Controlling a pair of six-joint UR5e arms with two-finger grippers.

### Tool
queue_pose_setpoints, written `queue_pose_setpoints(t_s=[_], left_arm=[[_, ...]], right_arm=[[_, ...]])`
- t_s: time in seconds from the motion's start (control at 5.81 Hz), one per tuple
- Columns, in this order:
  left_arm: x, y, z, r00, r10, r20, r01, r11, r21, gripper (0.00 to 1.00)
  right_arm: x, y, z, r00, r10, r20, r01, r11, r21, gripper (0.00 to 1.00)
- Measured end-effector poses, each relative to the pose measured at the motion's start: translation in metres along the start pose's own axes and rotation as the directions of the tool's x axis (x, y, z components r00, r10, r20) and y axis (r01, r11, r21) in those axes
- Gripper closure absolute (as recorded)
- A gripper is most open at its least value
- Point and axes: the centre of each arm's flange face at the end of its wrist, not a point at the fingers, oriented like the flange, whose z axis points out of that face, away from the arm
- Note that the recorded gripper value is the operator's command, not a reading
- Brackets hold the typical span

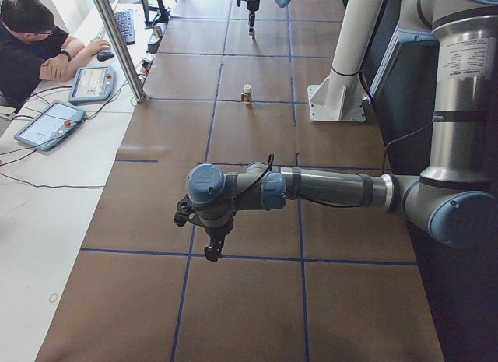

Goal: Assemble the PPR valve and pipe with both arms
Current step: 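Lower the right gripper onto the chrome tee fitting and grasp it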

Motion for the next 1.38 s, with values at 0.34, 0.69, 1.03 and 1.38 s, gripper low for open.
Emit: queue_pose_setpoints(t_s=[0.34,0.69,1.03,1.38], left_arm=[[0.001,0.000,-0.001,1.000,-0.014,0.001,0.014,1.000,0.002,0.00],[0.001,0.000,-0.001,1.000,-0.024,0.001,0.024,1.000,0.002,0.00],[0.002,-0.001,-0.001,1.000,-0.025,-0.009,0.025,1.000,0.005,0.00],[0.004,-0.001,-0.001,0.999,-0.028,-0.036,0.029,1.000,0.013,0.00]], right_arm=[[0.008,0.005,0.009,1.000,0.002,-0.020,-0.002,1.000,-0.013,0.02],[0.012,0.007,0.015,1.000,0.005,-0.029,-0.006,1.000,-0.025,0.09],[0.013,0.009,0.016,1.000,0.007,-0.030,-0.008,1.000,-0.030,0.91],[0.016,0.012,0.017,0.999,0.008,-0.033,-0.009,0.999,-0.037,1.00]])
